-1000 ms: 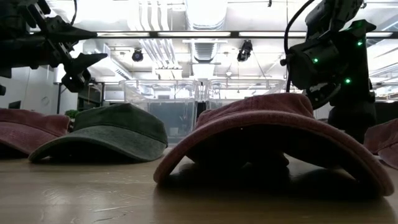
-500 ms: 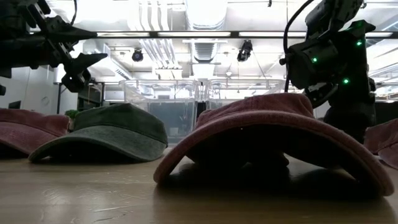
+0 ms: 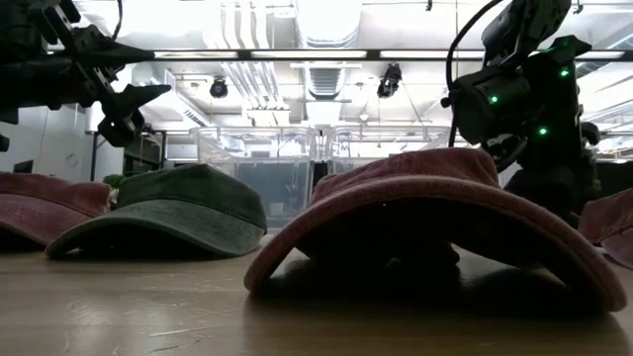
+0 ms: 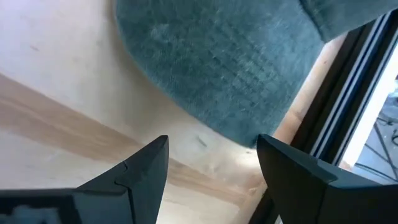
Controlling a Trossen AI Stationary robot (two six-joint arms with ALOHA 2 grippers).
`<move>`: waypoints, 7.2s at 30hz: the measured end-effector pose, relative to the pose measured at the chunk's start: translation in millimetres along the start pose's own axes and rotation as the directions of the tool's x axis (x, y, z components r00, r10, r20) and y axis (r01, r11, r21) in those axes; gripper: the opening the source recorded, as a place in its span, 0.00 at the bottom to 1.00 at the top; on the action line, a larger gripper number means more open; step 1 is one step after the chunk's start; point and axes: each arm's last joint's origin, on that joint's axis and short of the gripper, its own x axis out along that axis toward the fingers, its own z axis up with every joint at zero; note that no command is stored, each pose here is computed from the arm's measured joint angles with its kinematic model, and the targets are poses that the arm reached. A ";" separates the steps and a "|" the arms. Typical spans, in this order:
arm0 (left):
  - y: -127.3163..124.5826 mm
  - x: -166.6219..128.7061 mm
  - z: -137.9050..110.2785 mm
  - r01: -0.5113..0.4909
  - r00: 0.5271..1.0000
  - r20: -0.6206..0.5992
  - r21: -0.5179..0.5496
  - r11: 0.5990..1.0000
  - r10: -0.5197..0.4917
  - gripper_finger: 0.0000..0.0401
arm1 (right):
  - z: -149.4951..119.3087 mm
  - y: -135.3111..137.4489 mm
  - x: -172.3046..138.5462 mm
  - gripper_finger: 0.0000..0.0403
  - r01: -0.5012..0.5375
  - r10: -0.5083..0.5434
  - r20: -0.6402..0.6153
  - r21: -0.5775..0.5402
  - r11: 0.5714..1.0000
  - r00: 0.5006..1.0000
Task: Pick & Place hat
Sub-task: Put the top black cap into the right transparent bin
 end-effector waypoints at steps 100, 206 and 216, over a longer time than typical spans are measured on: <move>-0.2 0.0 0.2 0.002 1.000 0.003 0.001 1.000 -0.002 0.51 | 25.1 -16.8 -33.6 0.02 0.327 -0.326 -0.026 0.037 0.944 0.945; 0.0 0.1 0.2 0.001 1.000 0.001 0.001 1.000 -0.001 0.51 | 75.5 -149.0 -9.0 0.64 -0.221 0.270 -0.005 0.559 0.799 0.963; 0.0 0.1 0.2 0.000 1.000 0.001 0.001 1.000 0.000 0.51 | 102.3 -126.9 24.8 0.64 -0.178 0.266 -0.087 0.541 0.822 0.960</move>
